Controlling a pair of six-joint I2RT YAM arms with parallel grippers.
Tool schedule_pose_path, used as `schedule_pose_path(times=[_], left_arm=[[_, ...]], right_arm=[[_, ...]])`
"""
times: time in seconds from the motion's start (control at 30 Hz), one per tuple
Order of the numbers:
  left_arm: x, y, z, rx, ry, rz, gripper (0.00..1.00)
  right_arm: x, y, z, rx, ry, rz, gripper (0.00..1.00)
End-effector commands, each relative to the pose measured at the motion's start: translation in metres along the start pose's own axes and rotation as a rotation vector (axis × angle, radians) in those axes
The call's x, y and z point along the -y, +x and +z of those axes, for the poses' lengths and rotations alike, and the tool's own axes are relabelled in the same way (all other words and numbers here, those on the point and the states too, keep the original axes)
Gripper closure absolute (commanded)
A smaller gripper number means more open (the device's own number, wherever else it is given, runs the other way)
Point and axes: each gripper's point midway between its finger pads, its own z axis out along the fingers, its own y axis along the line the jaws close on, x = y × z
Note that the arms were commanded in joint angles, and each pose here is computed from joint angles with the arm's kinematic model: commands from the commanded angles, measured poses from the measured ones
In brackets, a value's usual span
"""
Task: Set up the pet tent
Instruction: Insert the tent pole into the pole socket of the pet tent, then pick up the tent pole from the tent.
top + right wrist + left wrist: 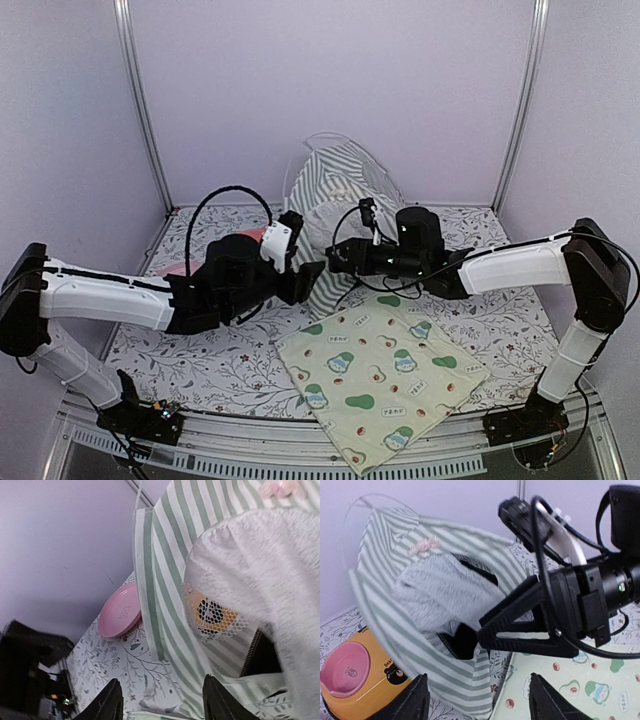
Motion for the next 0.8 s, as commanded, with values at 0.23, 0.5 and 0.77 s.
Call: schedule_pose_path(times=[0.23,0.5,0.77], left_arm=[[-0.113,-0.038,0.011,-0.085,-0.334,-0.230,0.34],[-0.227,-0.027,0.025,-0.117,-0.405,-0.492,0.34],[-0.300,0.020,0.086,-0.229,-0.346,-0.596,0.34]], right_arm=[[-0.007,-0.009,-0.045,-0.003,0.042,-0.106,0.22],[0.021,-0.044,-0.082,0.004,0.085,-0.139,0.16],[0.049,-0.047,-0.095,-0.051,0.135,-0.179,0.14]])
